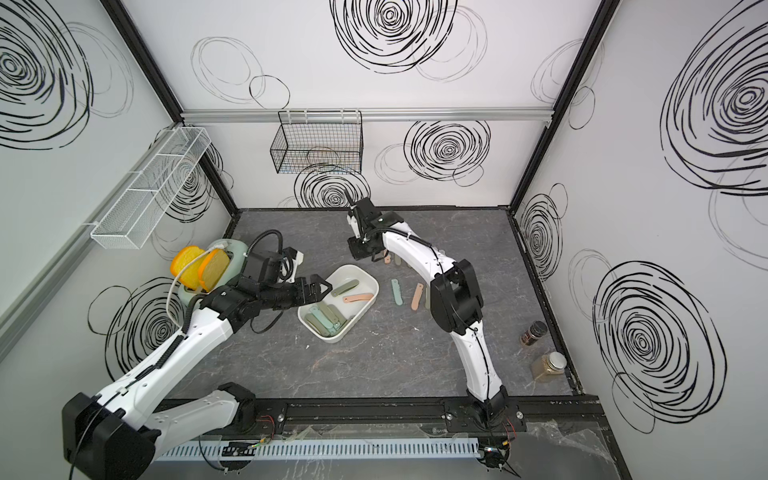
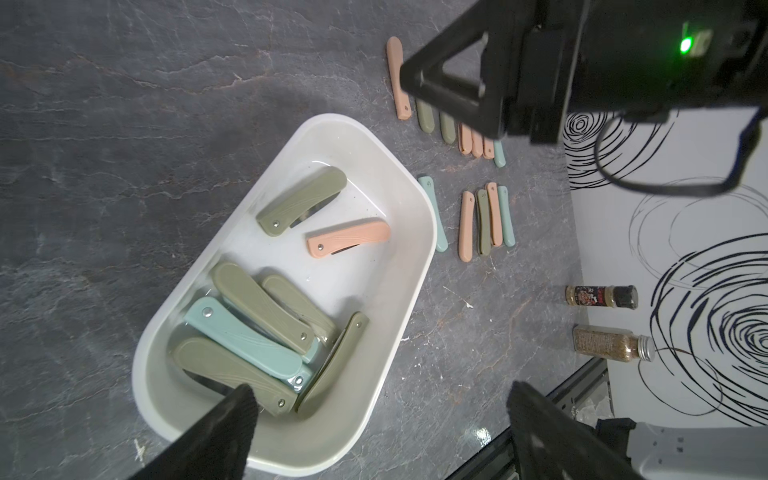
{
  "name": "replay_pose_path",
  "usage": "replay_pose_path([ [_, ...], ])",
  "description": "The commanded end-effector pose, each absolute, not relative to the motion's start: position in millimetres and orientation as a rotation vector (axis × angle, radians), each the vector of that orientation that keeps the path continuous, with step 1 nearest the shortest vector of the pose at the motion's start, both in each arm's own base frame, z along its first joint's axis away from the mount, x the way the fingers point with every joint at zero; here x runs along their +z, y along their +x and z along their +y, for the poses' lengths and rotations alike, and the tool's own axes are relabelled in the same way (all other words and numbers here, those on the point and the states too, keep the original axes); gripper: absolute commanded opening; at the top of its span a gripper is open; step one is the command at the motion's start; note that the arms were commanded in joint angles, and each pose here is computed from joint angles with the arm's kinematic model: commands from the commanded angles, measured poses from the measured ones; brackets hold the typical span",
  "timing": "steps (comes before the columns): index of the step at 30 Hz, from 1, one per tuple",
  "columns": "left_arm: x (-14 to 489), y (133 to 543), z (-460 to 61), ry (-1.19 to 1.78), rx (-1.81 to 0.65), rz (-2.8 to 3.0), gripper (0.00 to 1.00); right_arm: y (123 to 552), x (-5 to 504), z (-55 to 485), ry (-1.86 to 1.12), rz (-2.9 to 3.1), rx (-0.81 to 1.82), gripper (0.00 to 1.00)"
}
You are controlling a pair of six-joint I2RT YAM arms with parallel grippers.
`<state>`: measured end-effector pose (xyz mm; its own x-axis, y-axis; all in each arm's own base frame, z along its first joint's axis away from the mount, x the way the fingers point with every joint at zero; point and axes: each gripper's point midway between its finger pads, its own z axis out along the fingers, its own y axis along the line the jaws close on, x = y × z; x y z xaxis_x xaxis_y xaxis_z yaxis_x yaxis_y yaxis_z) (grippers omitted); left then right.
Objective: Take the fruit knife out of the storage box
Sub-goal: Place the fruit knife at the center of the board, then pick up the fruit knife from the storage box.
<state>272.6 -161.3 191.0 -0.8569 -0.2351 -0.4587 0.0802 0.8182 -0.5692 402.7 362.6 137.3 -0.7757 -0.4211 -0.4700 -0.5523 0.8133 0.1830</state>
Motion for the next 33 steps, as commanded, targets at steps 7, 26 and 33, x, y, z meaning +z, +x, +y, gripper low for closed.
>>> replay_pose_path([
  [7,183.1,244.2,-129.6,-0.209,-0.719,2.49,0.98,311.5,94.3,365.3,-1.053,2.629,0.278,0.43],
  [26,172.6,217.0,-121.5,-0.242,-0.781,2.495,0.98,311.3,47.7,364.2,-1.217,2.597,-0.037,0.63],
  [33,170.7,221.0,-119.6,-0.244,-0.767,2.501,0.98,326.5,37.4,367.4,-1.184,2.651,0.051,0.64],
])
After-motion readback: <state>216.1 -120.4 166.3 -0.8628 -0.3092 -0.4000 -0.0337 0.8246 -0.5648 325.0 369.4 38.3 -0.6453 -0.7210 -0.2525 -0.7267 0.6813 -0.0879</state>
